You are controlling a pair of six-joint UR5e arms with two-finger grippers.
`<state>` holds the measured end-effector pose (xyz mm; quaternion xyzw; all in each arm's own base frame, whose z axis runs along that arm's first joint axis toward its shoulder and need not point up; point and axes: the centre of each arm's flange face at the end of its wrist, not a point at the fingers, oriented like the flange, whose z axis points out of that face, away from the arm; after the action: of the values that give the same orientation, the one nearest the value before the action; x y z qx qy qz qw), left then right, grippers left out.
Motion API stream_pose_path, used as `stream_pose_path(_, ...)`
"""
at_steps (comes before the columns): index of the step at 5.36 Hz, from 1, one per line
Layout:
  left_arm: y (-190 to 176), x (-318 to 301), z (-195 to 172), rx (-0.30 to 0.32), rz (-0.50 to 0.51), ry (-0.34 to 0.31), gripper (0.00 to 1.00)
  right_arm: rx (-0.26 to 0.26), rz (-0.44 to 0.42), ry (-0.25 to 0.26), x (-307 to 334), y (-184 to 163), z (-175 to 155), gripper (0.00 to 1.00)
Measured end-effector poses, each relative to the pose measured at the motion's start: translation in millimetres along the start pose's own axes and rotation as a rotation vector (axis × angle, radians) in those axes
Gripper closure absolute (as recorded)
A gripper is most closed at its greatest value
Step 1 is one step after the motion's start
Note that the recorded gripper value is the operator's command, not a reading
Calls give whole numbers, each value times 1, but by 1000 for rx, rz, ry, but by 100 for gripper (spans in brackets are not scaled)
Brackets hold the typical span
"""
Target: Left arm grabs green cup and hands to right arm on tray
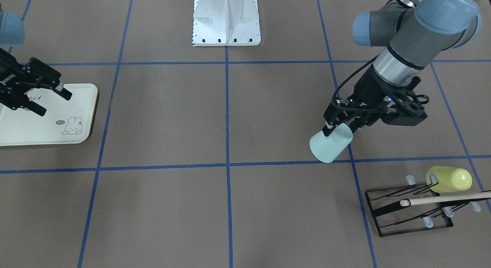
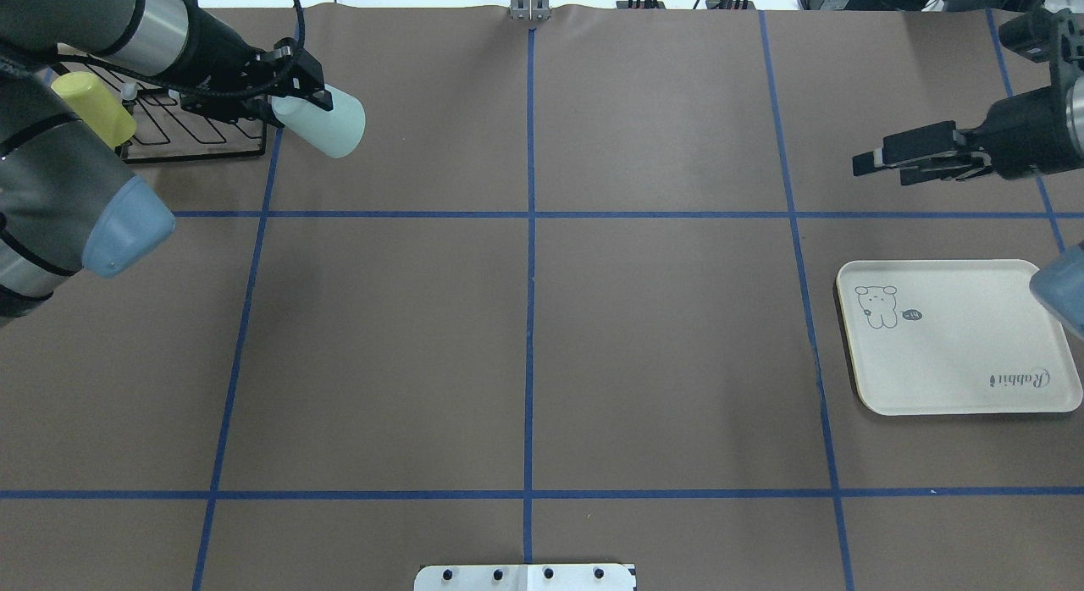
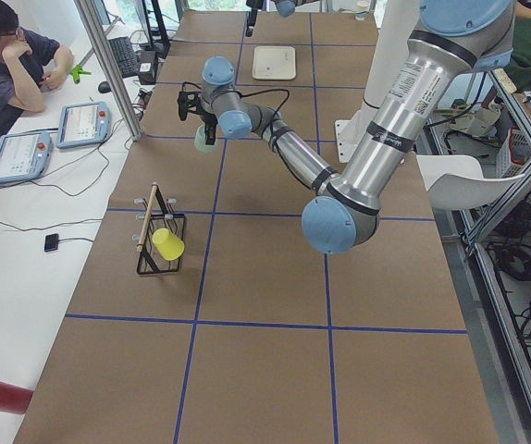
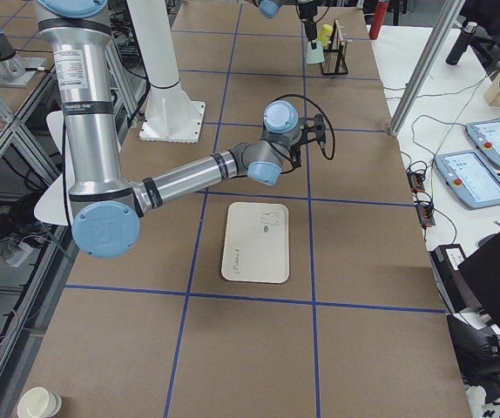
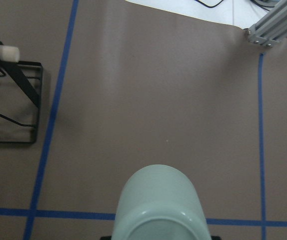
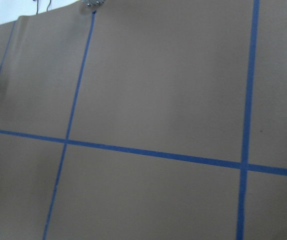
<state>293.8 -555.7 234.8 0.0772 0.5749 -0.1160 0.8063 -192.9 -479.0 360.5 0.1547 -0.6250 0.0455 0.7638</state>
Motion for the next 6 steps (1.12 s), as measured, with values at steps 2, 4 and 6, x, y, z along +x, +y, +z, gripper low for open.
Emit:
stream_pose_path(2,36,26,-26,-90,-79,269,100,111,124,-259,-57,26,16,1)
stream_pose_path(4,80,42,-33,-180,-69,476,100,142,141,-491,-81,58,20,1)
stream_pose_path(6,115,49,-43,-273,-59,659,100,115,113,-691,-109,98,32,4)
